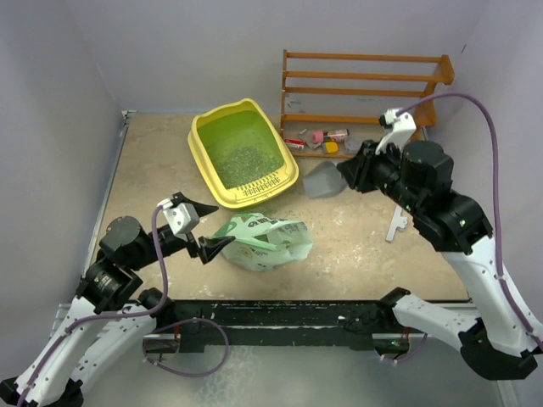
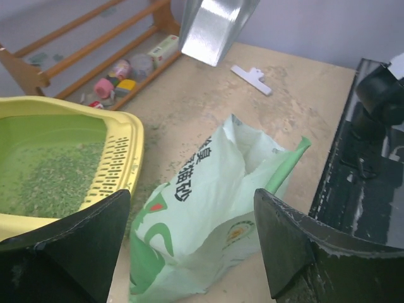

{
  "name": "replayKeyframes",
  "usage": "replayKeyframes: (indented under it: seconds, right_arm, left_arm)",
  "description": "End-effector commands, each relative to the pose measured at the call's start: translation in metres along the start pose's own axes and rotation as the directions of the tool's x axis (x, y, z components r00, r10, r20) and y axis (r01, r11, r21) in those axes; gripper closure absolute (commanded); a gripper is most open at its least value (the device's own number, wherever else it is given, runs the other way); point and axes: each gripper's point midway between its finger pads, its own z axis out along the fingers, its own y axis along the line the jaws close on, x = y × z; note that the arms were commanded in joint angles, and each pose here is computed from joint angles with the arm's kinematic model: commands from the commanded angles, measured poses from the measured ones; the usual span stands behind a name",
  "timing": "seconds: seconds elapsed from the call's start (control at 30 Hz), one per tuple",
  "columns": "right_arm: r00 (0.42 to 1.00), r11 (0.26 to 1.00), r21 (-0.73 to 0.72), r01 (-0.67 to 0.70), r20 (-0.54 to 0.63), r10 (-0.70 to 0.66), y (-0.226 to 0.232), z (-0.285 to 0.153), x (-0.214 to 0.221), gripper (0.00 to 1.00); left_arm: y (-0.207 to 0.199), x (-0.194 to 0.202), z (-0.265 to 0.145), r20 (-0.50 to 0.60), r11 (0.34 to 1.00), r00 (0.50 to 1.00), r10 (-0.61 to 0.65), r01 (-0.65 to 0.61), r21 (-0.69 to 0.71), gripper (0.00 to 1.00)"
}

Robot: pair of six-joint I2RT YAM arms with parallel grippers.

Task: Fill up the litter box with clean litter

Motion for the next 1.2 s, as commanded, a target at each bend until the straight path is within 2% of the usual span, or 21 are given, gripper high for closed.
replayKeyframes:
  seconds: [0.0,0.1,0.33,0.43,0.6,0.8,1.03,1.17]
  right_arm:
    - [0.989,0.989,-0.052,-0.138,-0.051,0.136,0.008,-0.015,0.031,1.0]
    - [0.984,0.984,-0.069,-0.167,-0.081,0.161,0.008,-0.023,0.05,1.0]
    - [0.968,0.968,-0.127,-0.215,-0.156,0.194,0.015,-0.038,0.08,1.0]
    - [0.964,0.963,-0.15,-0.224,-0.177,0.197,0.019,-0.041,0.088,1.0]
    - [0.956,0.958,-0.153,-0.242,-0.208,0.208,0.018,-0.04,0.103,1.0]
    - [0.949,0.958,-0.139,-0.25,-0.231,0.214,0.014,-0.032,0.123,1.0]
    - [0.953,0.96,-0.131,-0.249,-0.21,0.219,0.013,-0.013,0.124,1.0]
    - [0.956,0.96,-0.126,-0.25,-0.192,0.223,0.013,-0.001,0.12,1.0]
  left_arm:
    - [-0.021,-0.017,-0.003,-0.003,0.991,1.0,0.015,-0.015,0.131,0.18]
    - [-0.024,-0.017,-0.008,-0.04,0.989,0.999,0.017,-0.011,0.145,0.19]
    - [-0.025,-0.025,-0.038,-0.062,0.996,0.997,0.045,-0.04,0.08,0.17]
    - [-0.031,-0.018,-0.041,-0.063,0.994,0.997,0.035,-0.028,0.103,0.17]
    - [-0.035,-0.008,-0.024,-0.066,0.987,0.998,0.001,0.01,0.163,0.18]
    - [-0.028,0.0,0.007,-0.128,0.977,0.991,-0.033,0.059,0.206,0.2]
    - [-0.02,0.01,0.037,-0.147,0.969,0.987,-0.065,0.097,0.226,0.23]
    - [-0.02,0.014,0.045,-0.139,0.963,0.986,-0.088,0.12,0.24,0.28]
